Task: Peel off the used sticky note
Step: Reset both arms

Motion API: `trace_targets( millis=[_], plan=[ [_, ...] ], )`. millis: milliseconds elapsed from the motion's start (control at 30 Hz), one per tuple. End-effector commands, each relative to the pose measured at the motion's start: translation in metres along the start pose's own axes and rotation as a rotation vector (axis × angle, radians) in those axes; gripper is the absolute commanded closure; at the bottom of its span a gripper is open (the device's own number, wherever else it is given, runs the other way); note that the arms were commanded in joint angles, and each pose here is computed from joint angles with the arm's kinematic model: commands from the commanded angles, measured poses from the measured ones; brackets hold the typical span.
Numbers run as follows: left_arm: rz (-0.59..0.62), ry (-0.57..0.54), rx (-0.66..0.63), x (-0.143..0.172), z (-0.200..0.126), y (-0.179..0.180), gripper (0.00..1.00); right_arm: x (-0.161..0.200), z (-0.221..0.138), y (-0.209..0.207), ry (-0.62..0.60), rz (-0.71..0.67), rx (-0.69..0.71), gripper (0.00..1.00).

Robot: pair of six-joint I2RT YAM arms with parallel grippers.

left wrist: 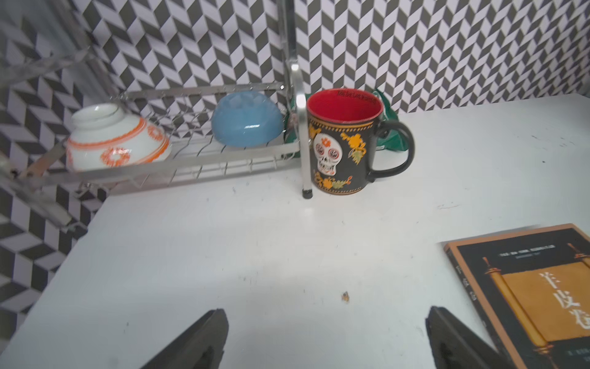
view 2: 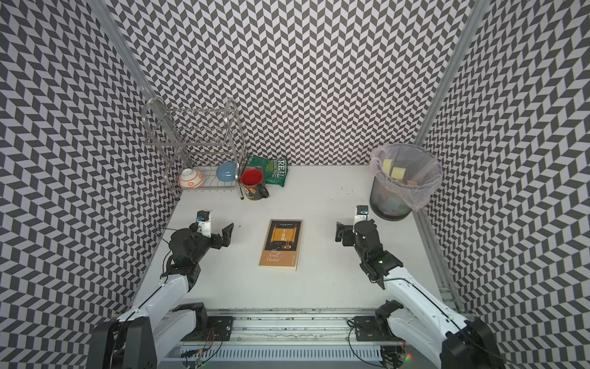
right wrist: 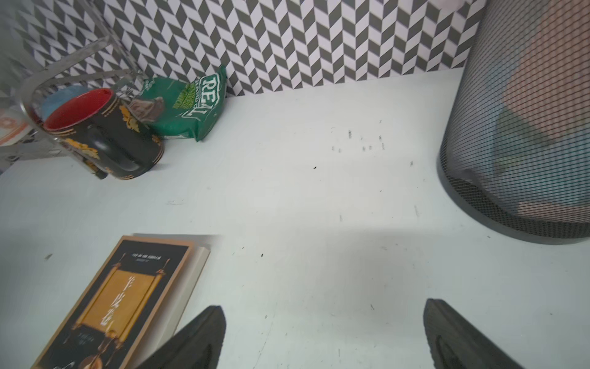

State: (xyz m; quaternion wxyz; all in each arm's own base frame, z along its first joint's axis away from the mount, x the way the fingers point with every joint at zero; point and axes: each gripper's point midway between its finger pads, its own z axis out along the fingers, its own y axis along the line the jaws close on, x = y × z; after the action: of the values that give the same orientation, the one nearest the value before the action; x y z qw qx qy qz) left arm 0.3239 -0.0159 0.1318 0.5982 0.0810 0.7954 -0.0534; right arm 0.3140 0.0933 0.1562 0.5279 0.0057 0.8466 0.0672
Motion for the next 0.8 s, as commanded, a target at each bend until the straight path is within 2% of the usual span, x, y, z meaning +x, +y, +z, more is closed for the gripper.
trace_targets(
  millis=[0,100,267,400,500,767],
  plan=[
    [0.031,-0.370,-0.053,-0.068,-0.020,0.007,0.00,-0.054,-0.004,-0.007,-0.249,-0.049,0.072,0.00],
    [0.018,-0.363,-0.063,-0.060,-0.009,0.011,0.00,-0.061,0.002,-0.021,-0.287,-0.088,0.129,0.00],
    [-0.022,-0.300,-0.057,-0.052,0.021,0.019,0.00,-0.068,0.012,-0.060,-0.358,-0.040,0.171,0.01],
    [-0.055,-0.295,-0.082,-0.040,0.036,0.026,0.00,-0.061,0.019,-0.083,-0.414,-0.031,0.192,0.01],
    [-0.031,-0.263,-0.052,-0.031,0.045,0.019,0.00,-0.054,0.024,-0.089,-0.441,-0.056,0.203,0.01],
    [-0.027,-0.230,-0.103,-0.030,0.052,0.021,0.00,-0.041,0.054,-0.082,-0.428,-0.100,0.129,0.01]
  ],
)
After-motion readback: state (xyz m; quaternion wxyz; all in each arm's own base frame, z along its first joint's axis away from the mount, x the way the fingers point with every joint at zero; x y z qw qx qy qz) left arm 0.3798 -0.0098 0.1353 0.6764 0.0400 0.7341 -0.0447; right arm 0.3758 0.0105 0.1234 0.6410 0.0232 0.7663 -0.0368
